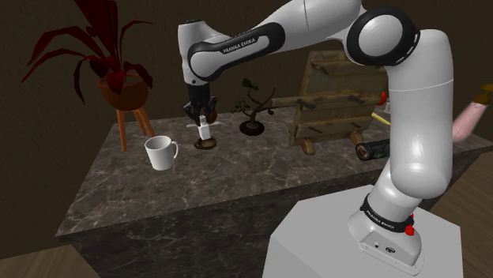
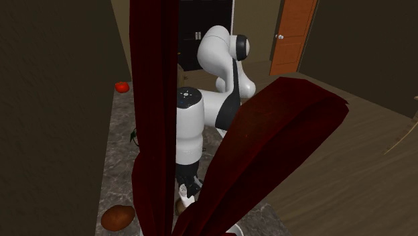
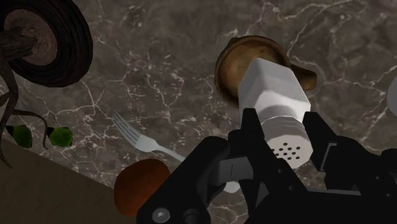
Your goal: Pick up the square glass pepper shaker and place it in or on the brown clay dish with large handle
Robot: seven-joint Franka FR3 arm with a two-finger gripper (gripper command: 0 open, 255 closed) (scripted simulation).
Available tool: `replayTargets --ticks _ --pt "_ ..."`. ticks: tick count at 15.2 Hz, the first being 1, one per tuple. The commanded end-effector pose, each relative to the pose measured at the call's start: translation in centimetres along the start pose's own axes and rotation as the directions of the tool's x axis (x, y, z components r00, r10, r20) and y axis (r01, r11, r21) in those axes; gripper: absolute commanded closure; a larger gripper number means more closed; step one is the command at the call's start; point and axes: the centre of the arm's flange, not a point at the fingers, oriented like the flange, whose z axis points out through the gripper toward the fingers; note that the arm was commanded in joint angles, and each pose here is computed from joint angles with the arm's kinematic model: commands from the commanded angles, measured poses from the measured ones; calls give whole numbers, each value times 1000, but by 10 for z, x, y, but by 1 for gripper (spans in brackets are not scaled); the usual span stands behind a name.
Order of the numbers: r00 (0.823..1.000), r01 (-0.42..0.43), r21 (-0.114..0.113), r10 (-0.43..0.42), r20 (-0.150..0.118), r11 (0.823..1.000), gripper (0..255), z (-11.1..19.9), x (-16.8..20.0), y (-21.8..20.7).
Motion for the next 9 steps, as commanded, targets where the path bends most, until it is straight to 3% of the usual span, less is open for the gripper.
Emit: replayTargets --ticks 1,4,5,9 --pt "1000 0 0 0 0 1000 255 0 0 0" --pt "1000 0 0 0 0 1000 255 0 0 0" --pt "1000 0 0 0 0 1000 0 0 0 0" --pt "1000 0 0 0 0 1000 0 0 0 0"
